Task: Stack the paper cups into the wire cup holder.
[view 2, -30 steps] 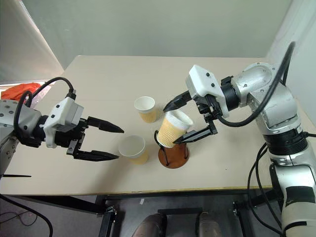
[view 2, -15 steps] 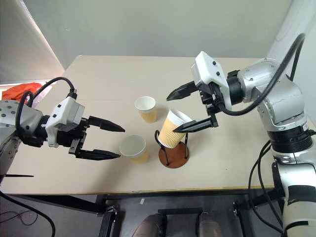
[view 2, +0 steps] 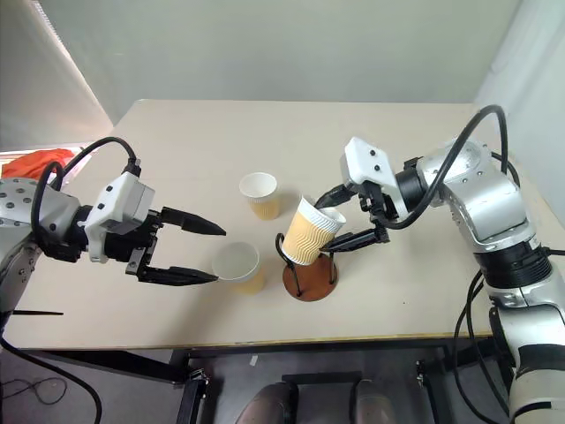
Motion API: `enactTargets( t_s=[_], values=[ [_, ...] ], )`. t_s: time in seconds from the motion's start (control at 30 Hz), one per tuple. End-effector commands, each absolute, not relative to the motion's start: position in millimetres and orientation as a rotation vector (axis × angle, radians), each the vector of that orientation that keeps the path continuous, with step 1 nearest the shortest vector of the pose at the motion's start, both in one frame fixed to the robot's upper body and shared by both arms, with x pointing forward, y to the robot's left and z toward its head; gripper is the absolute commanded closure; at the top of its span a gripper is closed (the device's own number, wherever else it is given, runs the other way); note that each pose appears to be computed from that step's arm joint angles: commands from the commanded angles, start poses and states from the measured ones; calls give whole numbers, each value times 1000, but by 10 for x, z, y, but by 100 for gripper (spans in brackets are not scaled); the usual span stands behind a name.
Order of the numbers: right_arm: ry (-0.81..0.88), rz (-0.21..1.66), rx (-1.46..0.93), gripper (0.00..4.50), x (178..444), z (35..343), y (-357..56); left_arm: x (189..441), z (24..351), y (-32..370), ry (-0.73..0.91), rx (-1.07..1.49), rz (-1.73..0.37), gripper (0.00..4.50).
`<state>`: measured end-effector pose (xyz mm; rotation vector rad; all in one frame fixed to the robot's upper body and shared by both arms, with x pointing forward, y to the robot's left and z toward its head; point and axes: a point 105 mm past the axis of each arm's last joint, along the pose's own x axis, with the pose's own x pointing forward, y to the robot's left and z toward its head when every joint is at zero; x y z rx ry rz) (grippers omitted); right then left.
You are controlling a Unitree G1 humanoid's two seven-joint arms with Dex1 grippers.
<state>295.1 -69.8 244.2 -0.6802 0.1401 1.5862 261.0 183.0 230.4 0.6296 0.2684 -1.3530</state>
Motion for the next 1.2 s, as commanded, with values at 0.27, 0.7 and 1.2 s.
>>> enactTargets(
  t_s=[0.27, 0.7, 1.2],
  values=[
    [95, 1580, -718, 398, 2935, 2565, -703, 2594, 2356, 1829, 255, 653, -1342, 52],
    [-28, 1626, -955, 447, 2817, 2786, -666, 2620, 2350, 1847, 256, 660, -1338, 52],
    [13, 1632, -1216, 447, 2851, 2553, -677, 2595, 2326, 1823, 258, 662, -1341, 52]
  ],
)
